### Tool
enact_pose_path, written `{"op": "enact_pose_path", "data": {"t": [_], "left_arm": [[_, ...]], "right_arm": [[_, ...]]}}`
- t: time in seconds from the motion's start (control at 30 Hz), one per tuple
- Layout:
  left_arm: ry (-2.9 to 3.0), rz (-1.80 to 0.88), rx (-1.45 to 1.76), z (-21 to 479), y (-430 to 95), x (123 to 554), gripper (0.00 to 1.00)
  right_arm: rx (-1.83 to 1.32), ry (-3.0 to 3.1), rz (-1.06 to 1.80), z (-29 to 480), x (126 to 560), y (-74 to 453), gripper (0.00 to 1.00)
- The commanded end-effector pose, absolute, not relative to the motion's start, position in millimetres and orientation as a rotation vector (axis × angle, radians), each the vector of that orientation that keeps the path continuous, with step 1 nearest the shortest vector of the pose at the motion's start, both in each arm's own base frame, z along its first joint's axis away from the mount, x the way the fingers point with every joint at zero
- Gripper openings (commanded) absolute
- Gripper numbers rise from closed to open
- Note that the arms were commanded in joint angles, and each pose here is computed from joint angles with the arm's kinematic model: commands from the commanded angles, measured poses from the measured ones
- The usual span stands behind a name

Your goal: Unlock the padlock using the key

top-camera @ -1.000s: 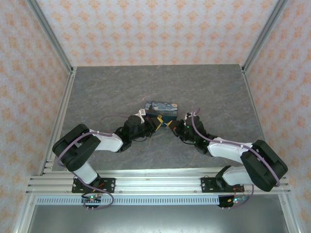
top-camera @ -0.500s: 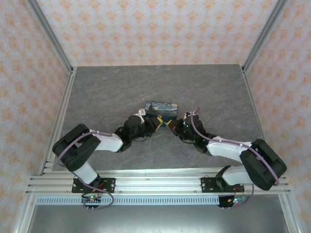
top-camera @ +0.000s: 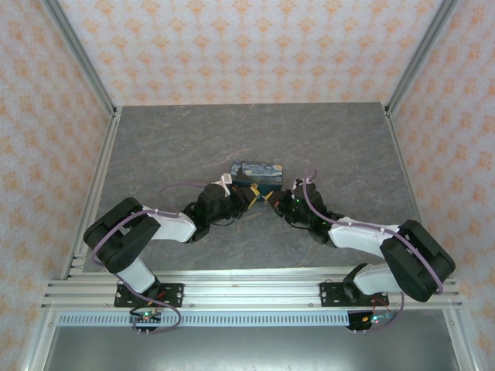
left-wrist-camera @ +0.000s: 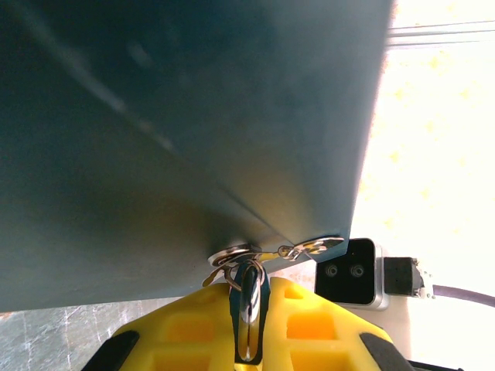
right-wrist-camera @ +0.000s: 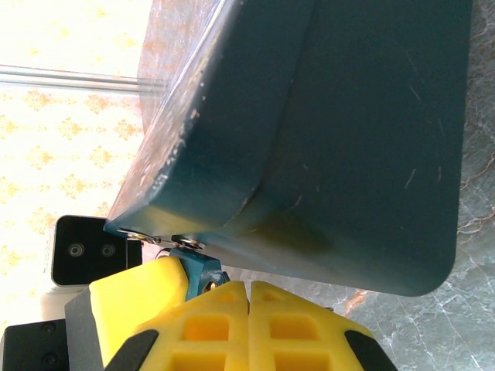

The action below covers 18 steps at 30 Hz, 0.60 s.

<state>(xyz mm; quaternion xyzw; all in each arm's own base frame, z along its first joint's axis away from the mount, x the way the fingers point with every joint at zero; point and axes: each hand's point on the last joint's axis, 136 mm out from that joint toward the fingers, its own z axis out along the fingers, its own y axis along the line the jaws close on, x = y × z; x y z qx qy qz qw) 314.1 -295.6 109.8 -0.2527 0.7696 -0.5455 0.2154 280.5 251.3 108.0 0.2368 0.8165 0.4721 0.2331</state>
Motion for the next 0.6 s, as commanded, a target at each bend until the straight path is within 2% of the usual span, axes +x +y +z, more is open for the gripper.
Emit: {"op": "enact_pose_path", "data": {"t": [0.0, 0.57], "left_arm": [[2.084, -1.561, -0.638, 131.1, -305.7, 315.0, 0.0], [2.068, -1.579, -0.643, 137.7, -308.0, 315.8, 0.0]], "right_arm": [[0.609, 2.163, 1.361, 137.3, 284.7, 256.6, 0.0], [0.604, 2.177, 1.364, 132.2, 284.7, 259.1, 0.0]]}}
